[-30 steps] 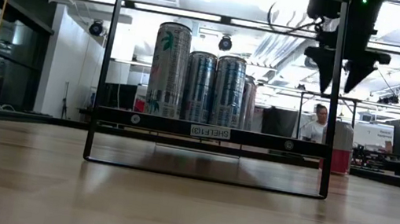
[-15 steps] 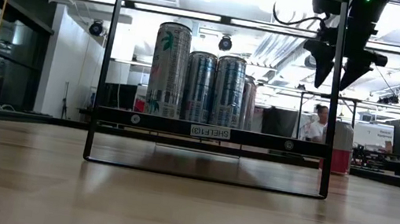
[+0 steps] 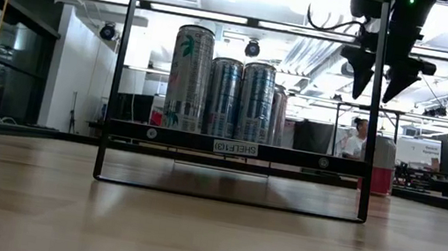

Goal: Place canned beverage on shelf
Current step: Put the top pink soda can on the shelf

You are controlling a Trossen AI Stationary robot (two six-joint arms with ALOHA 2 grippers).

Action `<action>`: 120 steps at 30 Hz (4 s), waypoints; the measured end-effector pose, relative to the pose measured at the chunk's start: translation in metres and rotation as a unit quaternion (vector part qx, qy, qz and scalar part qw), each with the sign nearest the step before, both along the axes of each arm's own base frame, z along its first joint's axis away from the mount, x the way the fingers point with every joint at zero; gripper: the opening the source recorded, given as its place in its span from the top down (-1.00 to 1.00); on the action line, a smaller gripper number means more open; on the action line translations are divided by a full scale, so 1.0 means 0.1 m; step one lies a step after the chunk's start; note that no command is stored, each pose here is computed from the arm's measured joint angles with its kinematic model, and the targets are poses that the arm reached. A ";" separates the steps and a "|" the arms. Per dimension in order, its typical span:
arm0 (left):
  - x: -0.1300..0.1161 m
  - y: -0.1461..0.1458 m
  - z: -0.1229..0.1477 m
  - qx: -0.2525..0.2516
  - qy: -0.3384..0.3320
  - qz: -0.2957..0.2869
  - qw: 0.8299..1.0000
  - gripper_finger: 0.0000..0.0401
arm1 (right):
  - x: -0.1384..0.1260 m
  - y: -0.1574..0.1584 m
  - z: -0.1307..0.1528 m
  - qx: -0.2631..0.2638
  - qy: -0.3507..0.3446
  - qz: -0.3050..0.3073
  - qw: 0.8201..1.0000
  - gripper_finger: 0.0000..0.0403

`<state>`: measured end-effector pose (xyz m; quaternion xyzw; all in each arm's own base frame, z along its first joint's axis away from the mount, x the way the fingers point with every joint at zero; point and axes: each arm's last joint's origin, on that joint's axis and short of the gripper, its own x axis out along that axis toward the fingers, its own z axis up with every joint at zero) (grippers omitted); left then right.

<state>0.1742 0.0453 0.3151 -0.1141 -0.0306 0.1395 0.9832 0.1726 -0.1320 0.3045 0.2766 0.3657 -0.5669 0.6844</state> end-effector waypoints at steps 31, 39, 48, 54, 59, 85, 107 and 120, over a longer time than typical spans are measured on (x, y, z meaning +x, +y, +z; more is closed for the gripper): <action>0.00 0.00 0.00 -0.017 -0.005 0.000 1.000 1.00 | -0.19 -0.36 -0.61 0.064 0.012 -0.137 0.988 -0.97; 0.00 0.00 0.00 -0.025 -0.007 -0.001 1.000 1.00 | -0.17 -0.44 -0.63 0.051 0.013 -0.135 0.989 -0.97; 0.00 0.00 0.00 -0.025 -0.008 -0.001 1.000 1.00 | -0.08 -0.64 -0.90 0.094 0.039 -0.102 0.990 -0.97; 0.00 0.00 0.00 -0.038 -0.011 -0.001 0.999 1.00 | -0.09 -0.70 -0.99 0.128 0.089 0.001 0.988 -0.97; 0.00 0.00 0.00 -0.038 -0.011 -0.001 0.999 1.00 | -0.13 -0.72 -0.98 0.131 0.127 0.098 0.978 -0.97; 0.00 0.00 0.00 -0.059 -0.017 -0.001 0.998 1.00 | -0.14 -0.70 -0.99 0.103 0.323 0.558 0.758 -0.97; 0.00 0.00 0.00 -0.059 -0.017 -0.001 0.998 1.00 | 0.01 -0.51 -0.99 0.121 0.319 0.485 0.805 -0.50; 0.00 0.00 0.01 -0.062 -0.022 -0.002 0.998 1.00 | 0.28 -0.03 -0.49 0.274 0.072 0.265 0.922 -0.50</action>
